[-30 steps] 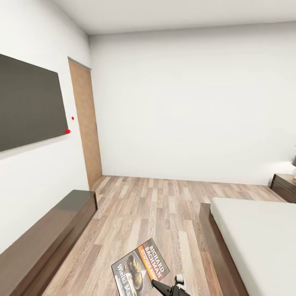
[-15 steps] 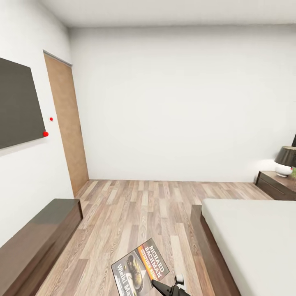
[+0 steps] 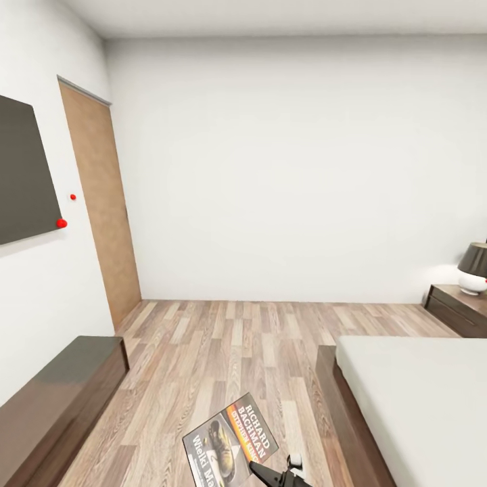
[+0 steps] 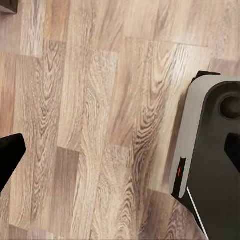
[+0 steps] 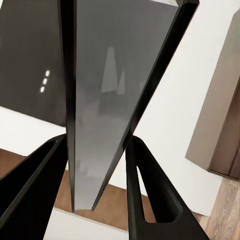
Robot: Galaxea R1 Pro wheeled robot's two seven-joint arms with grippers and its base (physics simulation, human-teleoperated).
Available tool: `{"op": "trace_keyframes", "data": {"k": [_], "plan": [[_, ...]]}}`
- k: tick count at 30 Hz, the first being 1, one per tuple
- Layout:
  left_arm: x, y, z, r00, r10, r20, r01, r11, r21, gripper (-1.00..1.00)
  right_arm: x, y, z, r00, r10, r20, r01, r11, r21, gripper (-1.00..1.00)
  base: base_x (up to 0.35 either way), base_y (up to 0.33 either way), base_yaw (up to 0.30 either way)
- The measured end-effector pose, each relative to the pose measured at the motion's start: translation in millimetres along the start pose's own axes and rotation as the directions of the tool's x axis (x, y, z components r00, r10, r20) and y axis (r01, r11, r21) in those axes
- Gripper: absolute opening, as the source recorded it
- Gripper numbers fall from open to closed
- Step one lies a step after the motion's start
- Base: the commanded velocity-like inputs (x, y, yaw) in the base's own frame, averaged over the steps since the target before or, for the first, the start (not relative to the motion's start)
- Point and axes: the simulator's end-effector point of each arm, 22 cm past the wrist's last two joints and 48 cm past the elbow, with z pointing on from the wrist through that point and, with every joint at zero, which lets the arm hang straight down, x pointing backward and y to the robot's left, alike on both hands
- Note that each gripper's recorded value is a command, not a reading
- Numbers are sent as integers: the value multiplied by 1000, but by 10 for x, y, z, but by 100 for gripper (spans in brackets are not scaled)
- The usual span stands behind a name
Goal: In the bedroom, move the book from the bed onto either nightstand, and place the two sandals side by side next to the bed.
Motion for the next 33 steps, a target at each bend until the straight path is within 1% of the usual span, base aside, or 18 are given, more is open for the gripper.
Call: {"op": "trace_keyframes", "data": {"k": [2, 3, 4, 8, 33], "plan": [[-95, 79, 18, 1000, -7, 12, 7, 1000, -11, 100, 10, -8, -71, 1000, 4, -11, -3, 1000, 2, -100, 0, 0, 0], [-113, 78, 23, 1000, -6, 12, 6, 1000, -11, 100, 26, -21, -98, 1000, 5, -26, -5, 1000, 4, -100, 0, 0, 0], [-113, 78, 23, 1000, -6, 13, 6, 1000, -11, 100, 25, -11, -104, 1000, 4, -27, -4, 1000, 0, -100, 0, 0, 0], [-113, 78, 23, 1000, -6, 13, 6, 1000, -11, 100, 23, 30, -105, 1000, 4, -26, -4, 1000, -18, -100, 0, 0, 0], [-112, 54, 23, 1000, -5, 10, 5, 1000, -8, 100, 23, 16, -108, 1000, 4, -26, -5, 1000, -13, -100, 0, 0, 3]]}}
